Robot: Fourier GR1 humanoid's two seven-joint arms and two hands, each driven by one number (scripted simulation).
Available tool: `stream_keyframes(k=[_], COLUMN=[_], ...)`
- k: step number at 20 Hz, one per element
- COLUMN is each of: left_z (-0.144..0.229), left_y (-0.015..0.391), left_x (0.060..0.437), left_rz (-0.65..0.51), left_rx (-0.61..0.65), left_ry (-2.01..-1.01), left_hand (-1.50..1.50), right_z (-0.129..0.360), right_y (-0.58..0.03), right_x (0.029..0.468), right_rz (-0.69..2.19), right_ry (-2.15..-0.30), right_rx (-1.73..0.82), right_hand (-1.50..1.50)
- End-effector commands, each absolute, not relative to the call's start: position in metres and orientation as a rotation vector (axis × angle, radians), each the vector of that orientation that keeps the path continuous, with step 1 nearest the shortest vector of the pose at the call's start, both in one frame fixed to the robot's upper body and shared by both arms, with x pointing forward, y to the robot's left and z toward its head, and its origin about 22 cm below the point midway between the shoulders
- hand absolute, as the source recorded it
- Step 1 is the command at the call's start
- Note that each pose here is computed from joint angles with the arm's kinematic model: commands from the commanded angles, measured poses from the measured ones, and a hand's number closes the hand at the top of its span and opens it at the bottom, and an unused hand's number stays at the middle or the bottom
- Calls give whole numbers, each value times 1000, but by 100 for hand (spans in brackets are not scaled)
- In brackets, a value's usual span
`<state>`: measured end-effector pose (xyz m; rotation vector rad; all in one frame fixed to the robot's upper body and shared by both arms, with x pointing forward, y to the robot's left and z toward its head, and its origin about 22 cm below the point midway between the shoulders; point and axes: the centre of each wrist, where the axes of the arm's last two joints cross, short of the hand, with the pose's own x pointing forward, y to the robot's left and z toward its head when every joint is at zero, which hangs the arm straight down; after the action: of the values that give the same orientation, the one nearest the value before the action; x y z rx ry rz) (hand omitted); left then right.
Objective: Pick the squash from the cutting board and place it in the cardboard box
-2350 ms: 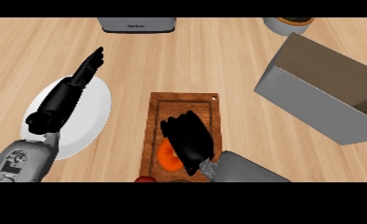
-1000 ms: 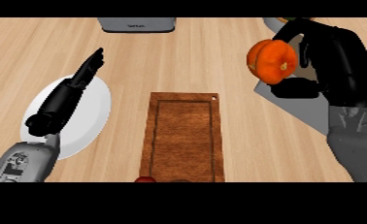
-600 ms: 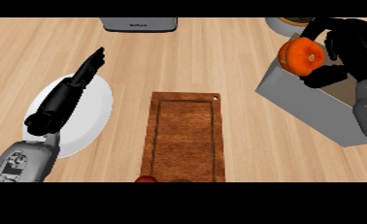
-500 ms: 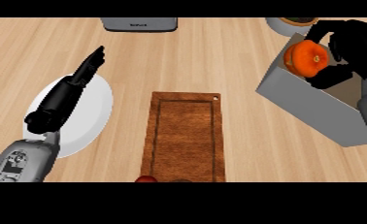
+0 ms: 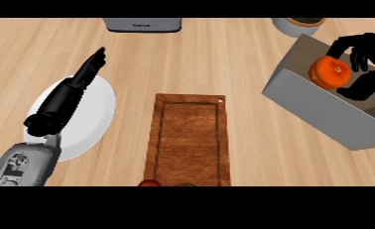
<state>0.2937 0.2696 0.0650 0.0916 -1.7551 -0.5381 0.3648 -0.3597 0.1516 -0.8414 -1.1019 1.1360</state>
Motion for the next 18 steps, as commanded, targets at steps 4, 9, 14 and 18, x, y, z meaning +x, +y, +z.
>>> stream_keyframes(k=[4,9,14,18], left_z=[62,68,54,72], left_y=[260,270,267,277], left_x=[294,302,287,301], left_rz=[-530,-522,-535,-519], left_rx=[95,112,79,106], left_ry=[-1770,-1731,-1739,-1739], left_hand=[0,0,0,0], right_z=[143,152,136,123], right_y=[-383,-375,-391,-432], right_x=[367,380,385,368], right_rz=[1233,826,269,80], right_ry=[-1213,-1620,-1719,-1678], right_rx=[-610,-460,-171,-168], right_hand=[-150,-150,-150,-150])
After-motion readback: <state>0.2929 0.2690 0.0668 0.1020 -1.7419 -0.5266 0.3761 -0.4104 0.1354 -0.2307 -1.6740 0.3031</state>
